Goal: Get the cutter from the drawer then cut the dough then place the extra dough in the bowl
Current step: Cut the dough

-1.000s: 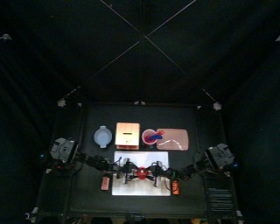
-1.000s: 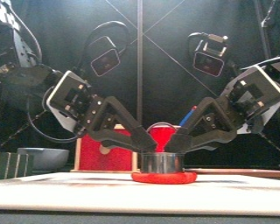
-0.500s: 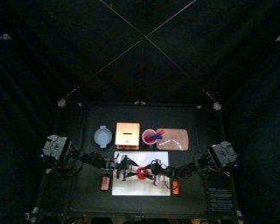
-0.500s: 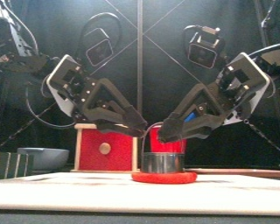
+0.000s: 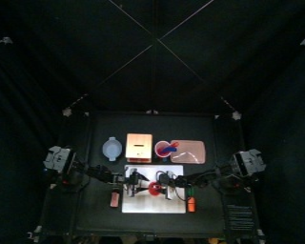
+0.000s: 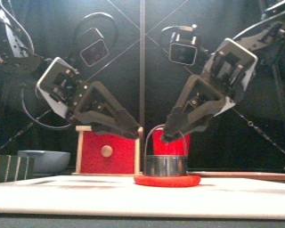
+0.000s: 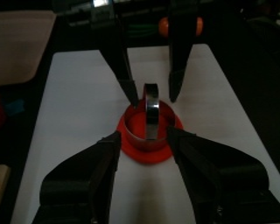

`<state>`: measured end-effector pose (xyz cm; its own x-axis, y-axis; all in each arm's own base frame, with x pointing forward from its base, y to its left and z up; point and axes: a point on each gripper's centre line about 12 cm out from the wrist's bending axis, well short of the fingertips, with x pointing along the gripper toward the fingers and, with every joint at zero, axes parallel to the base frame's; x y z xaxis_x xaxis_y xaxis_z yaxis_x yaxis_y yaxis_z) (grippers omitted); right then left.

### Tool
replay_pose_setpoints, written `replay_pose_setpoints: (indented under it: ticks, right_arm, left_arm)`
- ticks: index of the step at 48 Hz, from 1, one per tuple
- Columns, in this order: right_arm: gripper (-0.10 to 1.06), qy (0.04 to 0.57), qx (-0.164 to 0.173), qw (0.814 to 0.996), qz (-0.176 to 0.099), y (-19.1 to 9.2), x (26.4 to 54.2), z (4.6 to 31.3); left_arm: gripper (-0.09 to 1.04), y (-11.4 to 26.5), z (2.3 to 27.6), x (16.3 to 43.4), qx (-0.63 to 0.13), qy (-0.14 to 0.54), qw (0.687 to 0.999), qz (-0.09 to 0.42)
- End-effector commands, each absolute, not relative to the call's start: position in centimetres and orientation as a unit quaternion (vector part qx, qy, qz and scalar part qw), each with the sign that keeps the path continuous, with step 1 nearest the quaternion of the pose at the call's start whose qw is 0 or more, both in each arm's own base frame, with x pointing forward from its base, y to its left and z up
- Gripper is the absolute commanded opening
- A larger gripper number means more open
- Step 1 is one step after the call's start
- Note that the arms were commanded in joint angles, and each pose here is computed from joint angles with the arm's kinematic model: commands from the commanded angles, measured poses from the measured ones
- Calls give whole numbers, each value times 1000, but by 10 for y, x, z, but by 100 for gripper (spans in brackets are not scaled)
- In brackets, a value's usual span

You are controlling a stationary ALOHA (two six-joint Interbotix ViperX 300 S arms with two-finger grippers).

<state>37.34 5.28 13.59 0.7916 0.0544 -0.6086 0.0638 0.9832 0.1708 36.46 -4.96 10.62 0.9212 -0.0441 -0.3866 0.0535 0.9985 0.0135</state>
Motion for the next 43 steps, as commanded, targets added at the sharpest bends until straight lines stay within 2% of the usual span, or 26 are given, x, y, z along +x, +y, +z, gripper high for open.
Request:
replay_pose_setpoints:
  ticks: [1, 7, 17, 24, 31, 43]
  right_arm:
    - [78, 341, 96, 935, 22, 51, 383, 165]
    - [78, 375, 98, 921, 30, 44, 389, 171]
    - [78, 399, 89, 912, 36, 36, 400, 177]
    - [78, 429, 87, 898, 41, 38, 402, 174]
    - [78, 453, 86, 887, 30, 37, 404, 168]
    - [78, 457, 69, 887, 1, 31, 408, 171]
  left_arm:
    - [80, -49, 103, 368, 21, 195, 980, -26]
    - [70, -48, 95, 371, 37, 201, 979, -27]
    - [58, -49, 97, 373, 46, 196, 979, -28]
    - [56, -49, 96, 374, 47, 195, 979, -29]
    - [56, -51, 91, 378, 48, 198, 979, -31]
    - [56, -54, 80, 381, 47, 209, 976, -32]
